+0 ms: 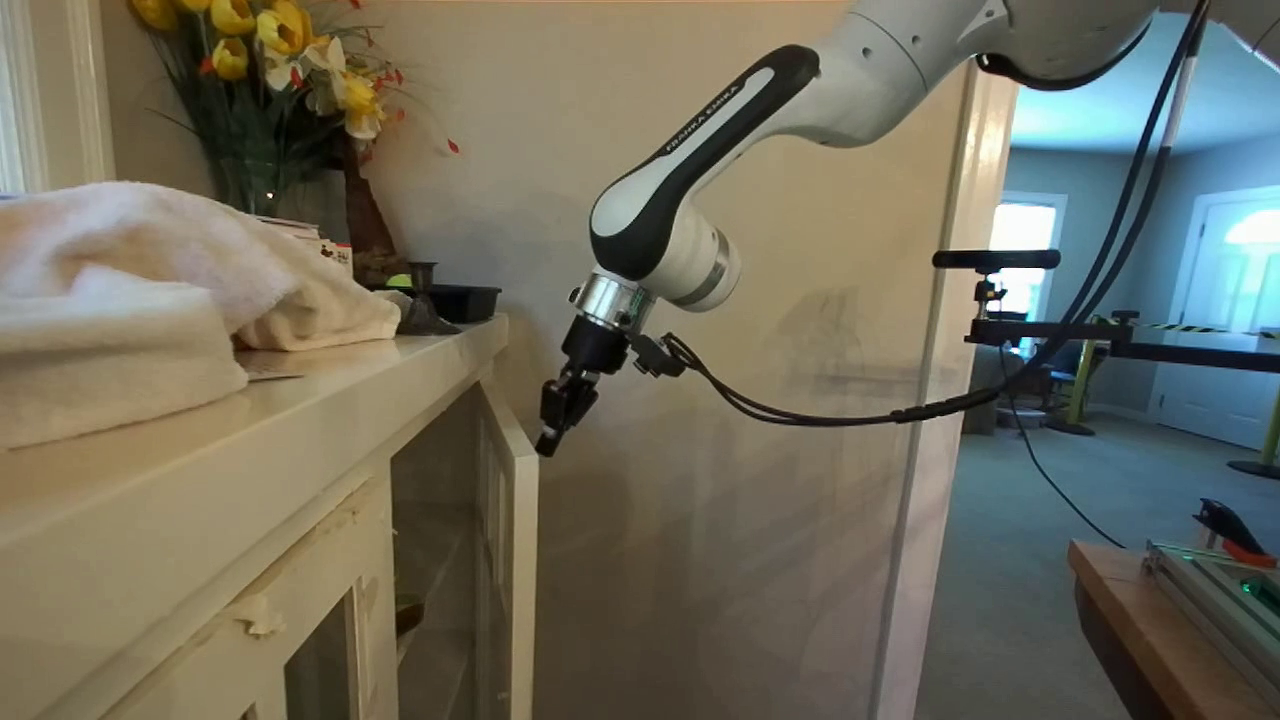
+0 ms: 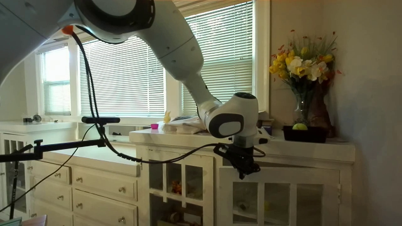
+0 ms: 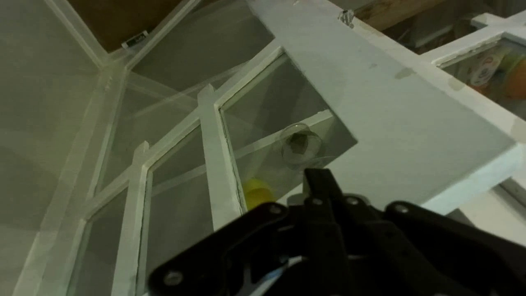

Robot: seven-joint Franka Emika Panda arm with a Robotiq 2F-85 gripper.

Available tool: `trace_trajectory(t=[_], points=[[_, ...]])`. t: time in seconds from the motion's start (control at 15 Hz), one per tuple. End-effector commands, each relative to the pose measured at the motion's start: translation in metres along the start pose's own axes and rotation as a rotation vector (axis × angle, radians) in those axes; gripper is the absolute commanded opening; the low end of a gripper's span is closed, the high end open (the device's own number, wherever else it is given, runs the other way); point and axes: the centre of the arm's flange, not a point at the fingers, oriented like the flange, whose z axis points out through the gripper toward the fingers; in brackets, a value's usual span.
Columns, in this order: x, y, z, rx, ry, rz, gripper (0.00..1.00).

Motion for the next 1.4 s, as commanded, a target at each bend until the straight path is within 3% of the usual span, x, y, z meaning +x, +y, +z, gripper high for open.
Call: trace_trajectory(t=[0.0, 0.27, 0.47, 0.53, 0.6, 0.93, 1.0, 1.13, 1.33], points=[[-0.004, 0.016, 0.019, 0.042, 0.036, -0.17, 0.0], [-0.015, 0.02, 0.026, 0.069, 0.032, -0.261, 0.0], [-0.02, 0.021, 0.03, 0.069, 0.017, -0.263, 0.0], [-0.021, 0.021, 0.028, 0.064, 0.022, -0.243, 0.26], [-0.023, 0.023, 0.02, 0.046, 0.008, -0.174, 0.27], [-0.041, 0.1, -0.078, -0.094, 0.045, 0.09, 0.62], [-0.049, 0.119, -0.097, -0.119, 0.061, 0.14, 0.18], [-0.061, 0.146, -0.125, -0.173, 0.094, 0.238, 0.21], [-0.077, 0.168, -0.139, -0.252, 0.11, 0.388, 0.01]])
